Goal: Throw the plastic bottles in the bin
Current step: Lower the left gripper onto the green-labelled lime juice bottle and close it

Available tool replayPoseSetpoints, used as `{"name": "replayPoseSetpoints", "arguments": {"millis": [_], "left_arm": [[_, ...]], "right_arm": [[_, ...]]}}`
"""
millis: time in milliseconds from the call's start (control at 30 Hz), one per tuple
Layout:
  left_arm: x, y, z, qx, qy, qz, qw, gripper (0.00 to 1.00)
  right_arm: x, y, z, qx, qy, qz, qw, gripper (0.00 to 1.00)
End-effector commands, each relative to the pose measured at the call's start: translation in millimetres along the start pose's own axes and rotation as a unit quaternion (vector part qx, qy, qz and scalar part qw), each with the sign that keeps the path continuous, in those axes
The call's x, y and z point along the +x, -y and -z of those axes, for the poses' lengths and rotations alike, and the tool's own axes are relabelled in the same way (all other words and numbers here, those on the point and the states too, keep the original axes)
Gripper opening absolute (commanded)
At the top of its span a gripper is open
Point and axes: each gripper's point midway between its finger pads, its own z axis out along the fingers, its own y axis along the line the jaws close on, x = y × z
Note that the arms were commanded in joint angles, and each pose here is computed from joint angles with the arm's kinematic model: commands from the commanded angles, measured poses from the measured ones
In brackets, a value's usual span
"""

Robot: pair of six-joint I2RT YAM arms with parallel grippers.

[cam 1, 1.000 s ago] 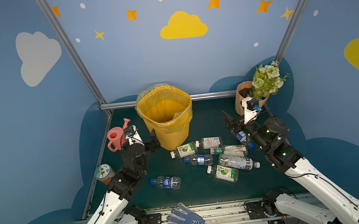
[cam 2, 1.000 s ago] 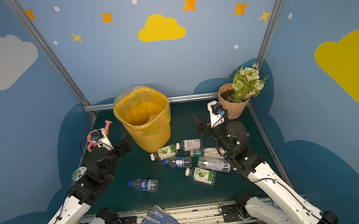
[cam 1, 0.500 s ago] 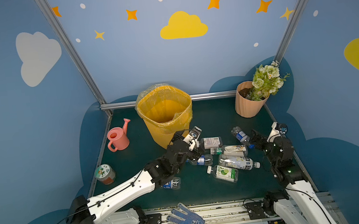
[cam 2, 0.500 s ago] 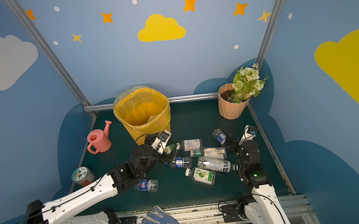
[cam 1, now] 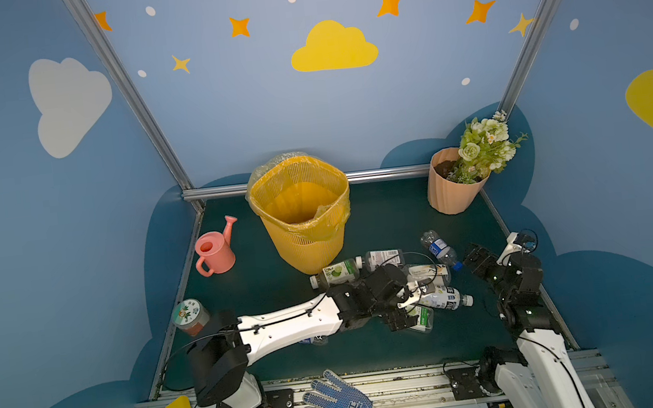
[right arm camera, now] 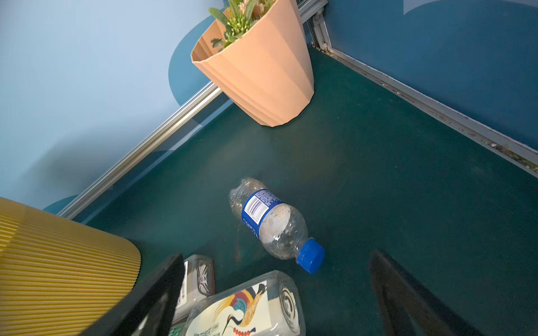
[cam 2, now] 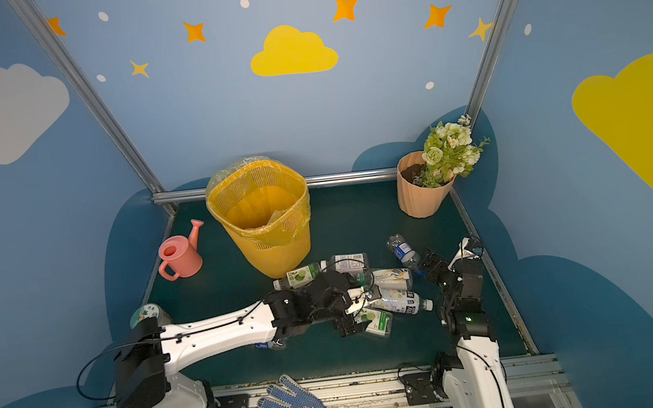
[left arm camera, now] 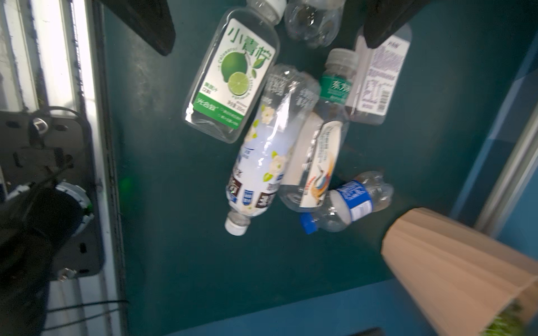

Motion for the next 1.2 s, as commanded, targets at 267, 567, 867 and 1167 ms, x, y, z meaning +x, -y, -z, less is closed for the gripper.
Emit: {"name": "replayPoseSetpoints", "arguments": {"millis": [267, 567, 867, 1167], "left_arm": [[40, 37, -50, 0.095, -0.107, -0.042, 0.989, 0.98], [50, 42, -69, 0.103, -0.121, -0.046, 0.986, 0.96], [60, 51, -80, 0.122, -0.14, -0.043, 0.982, 0.93], [68, 60, -68, 0.141, -0.152, -0.015, 0.978, 0.79]], "right_arm": [[2, -1, 1, -0.014, -0.006, -0.019, 1.0, 0.97], [1, 0, 2, -0.018, -0.003, -0.029, 0.999, 0.97], [1, 0, 2, -0.024, -0.006, -0.036, 0.999, 0.97], [2, 0, 1, -0.031, -0.008, -0.044, 0.999, 0.97]]}}
